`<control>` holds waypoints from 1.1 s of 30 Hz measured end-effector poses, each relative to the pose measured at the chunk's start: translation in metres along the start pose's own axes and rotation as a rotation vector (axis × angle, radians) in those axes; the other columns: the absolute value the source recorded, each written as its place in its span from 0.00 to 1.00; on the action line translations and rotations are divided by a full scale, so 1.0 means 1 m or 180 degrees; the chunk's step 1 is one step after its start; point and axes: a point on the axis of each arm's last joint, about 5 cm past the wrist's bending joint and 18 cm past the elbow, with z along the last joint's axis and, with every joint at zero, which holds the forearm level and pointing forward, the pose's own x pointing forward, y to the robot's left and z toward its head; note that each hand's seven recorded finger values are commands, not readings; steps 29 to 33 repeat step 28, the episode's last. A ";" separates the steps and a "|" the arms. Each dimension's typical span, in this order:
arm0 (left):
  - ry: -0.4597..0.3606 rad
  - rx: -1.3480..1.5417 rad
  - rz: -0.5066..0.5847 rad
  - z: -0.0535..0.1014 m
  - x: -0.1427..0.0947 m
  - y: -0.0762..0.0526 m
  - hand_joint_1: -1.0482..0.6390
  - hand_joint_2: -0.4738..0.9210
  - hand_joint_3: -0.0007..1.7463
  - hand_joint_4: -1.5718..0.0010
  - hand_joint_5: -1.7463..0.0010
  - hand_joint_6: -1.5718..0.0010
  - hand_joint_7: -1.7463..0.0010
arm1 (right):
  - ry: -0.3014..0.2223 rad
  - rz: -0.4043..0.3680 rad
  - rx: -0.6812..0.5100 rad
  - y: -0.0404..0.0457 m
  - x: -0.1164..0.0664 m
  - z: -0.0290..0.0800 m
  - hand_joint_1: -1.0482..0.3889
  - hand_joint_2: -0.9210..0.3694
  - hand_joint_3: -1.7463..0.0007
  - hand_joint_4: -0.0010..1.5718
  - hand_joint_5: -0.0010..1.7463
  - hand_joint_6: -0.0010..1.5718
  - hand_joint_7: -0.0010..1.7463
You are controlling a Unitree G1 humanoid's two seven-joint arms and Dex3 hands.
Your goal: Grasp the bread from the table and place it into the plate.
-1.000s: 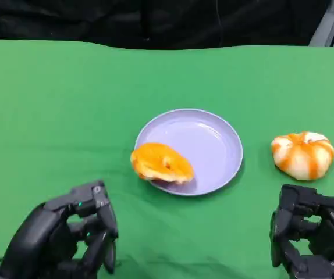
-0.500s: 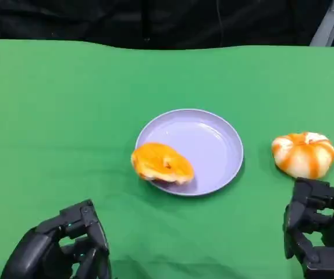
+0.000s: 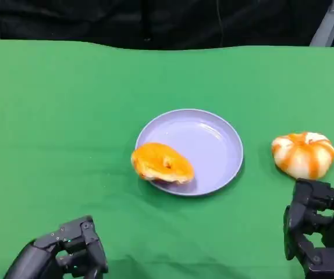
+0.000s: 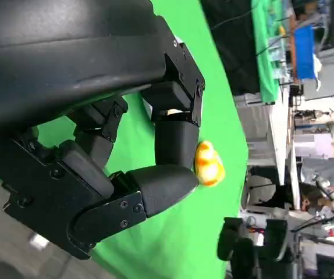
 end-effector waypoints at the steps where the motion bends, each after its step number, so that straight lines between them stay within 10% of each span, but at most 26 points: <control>1: 0.0000 0.0032 0.0018 0.000 -0.001 0.001 0.61 0.66 0.79 0.48 0.00 0.53 0.07 | 0.0000 0.0007 -0.0002 -0.0003 0.000 0.000 0.71 0.40 0.26 0.56 0.98 0.54 0.83; 33: -0.0060 0.0257 0.0175 0.006 0.006 0.016 0.62 0.65 0.80 0.48 0.00 0.50 0.09 | -0.0023 0.0009 -0.0083 -0.0077 -0.002 0.002 0.71 0.41 0.24 0.55 0.98 0.54 0.84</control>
